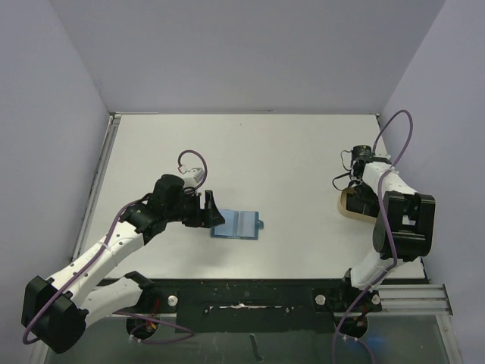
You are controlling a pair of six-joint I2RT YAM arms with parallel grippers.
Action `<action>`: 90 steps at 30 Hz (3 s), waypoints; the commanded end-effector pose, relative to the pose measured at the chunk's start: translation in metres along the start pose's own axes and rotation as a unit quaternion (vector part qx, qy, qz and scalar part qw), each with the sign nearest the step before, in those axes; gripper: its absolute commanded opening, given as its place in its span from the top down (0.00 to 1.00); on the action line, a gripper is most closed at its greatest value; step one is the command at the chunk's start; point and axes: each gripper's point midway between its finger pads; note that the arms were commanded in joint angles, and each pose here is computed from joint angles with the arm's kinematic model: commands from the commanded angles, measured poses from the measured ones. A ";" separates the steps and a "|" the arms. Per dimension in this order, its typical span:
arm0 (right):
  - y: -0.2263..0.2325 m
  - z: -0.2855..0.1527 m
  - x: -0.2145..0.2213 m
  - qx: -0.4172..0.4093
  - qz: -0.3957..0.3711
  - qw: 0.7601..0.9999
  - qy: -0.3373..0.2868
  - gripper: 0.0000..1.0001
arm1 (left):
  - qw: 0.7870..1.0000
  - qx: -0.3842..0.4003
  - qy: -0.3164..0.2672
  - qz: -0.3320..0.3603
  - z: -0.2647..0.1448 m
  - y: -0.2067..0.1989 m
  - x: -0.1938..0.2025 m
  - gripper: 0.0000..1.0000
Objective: Put the credit cards into the card holder
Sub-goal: Adjust the credit card in the storage box.
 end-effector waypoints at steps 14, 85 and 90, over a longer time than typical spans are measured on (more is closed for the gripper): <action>0.017 -0.001 -0.014 -0.044 0.015 0.999 -0.011 0.38 | 0.998 0.034 -0.046 0.022 -0.010 -0.017 -0.027 0.29; -0.029 0.000 -0.025 0.058 0.025 0.998 -0.022 0.64 | 0.998 0.046 -0.048 0.020 -0.010 -0.020 -0.027 0.29; -0.030 0.005 -0.024 0.071 0.016 0.997 -0.012 0.60 | 0.997 0.046 -0.055 0.022 -0.012 -0.020 -0.030 0.30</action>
Point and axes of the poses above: each gripper's point midway between its finger pads, its own z axis out along the fingers, its own y axis along the line the jaws close on, x = y × z, and after that the axes turned 12 degrees about z, right-handed
